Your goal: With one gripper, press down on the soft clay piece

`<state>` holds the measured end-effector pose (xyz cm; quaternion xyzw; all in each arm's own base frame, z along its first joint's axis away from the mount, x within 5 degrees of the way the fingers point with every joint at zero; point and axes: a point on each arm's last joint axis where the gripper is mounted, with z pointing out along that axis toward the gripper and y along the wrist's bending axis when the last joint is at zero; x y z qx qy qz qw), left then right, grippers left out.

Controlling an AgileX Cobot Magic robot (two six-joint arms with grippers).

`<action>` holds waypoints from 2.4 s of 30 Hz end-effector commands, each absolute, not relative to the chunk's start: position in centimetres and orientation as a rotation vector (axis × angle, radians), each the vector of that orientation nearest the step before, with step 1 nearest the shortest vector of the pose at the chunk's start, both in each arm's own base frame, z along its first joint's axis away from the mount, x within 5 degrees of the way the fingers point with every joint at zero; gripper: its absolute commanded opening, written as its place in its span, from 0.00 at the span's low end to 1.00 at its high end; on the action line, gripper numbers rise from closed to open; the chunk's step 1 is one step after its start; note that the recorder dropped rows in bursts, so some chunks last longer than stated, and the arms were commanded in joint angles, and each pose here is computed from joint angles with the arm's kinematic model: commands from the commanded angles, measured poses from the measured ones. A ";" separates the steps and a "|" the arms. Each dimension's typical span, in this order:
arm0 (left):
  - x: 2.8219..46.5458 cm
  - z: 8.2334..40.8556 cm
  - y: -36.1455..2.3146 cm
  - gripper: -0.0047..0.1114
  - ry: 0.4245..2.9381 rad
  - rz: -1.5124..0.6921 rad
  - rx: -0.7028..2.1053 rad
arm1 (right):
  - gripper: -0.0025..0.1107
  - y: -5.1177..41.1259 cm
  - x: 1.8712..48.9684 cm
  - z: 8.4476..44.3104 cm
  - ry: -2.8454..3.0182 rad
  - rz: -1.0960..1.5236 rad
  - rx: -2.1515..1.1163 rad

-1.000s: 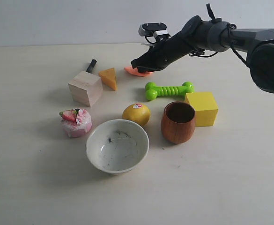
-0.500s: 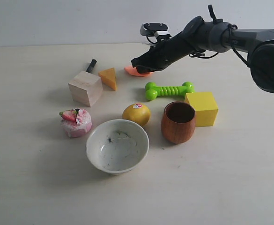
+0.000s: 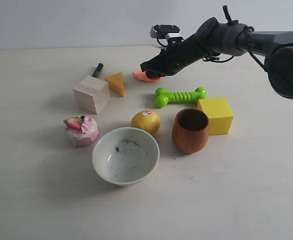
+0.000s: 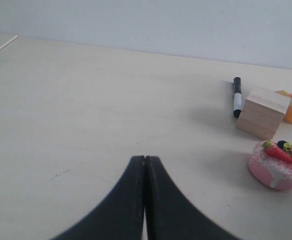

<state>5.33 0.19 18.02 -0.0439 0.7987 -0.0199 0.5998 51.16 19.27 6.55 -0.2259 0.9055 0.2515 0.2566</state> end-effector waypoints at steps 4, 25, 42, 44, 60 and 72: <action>5.3 18.1 0.2 0.04 1.840 -0.052 -0.108 | 0.13 19.7 49.9 5.4 2.535 0.702 -0.748; 5.3 18.1 0.2 0.04 1.840 -0.052 -0.108 | 0.31 20.9 49.5 6.5 2.543 0.667 -0.745; 5.3 18.1 0.2 0.04 1.840 -0.052 -0.108 | 0.28 21.0 49.8 8.4 2.500 0.683 -0.717; 5.3 18.1 0.2 0.04 1.840 -0.052 -0.108 | 0.25 21.1 49.8 8.7 2.495 0.684 -0.719; 5.3 18.1 0.2 0.04 1.840 -0.052 -0.108 | 0.04 21.1 49.7 9.2 2.486 0.681 -0.740; 5.3 18.1 0.2 0.04 1.840 -0.052 -0.108 | 0.21 20.9 49.9 9.8 2.462 0.637 -0.762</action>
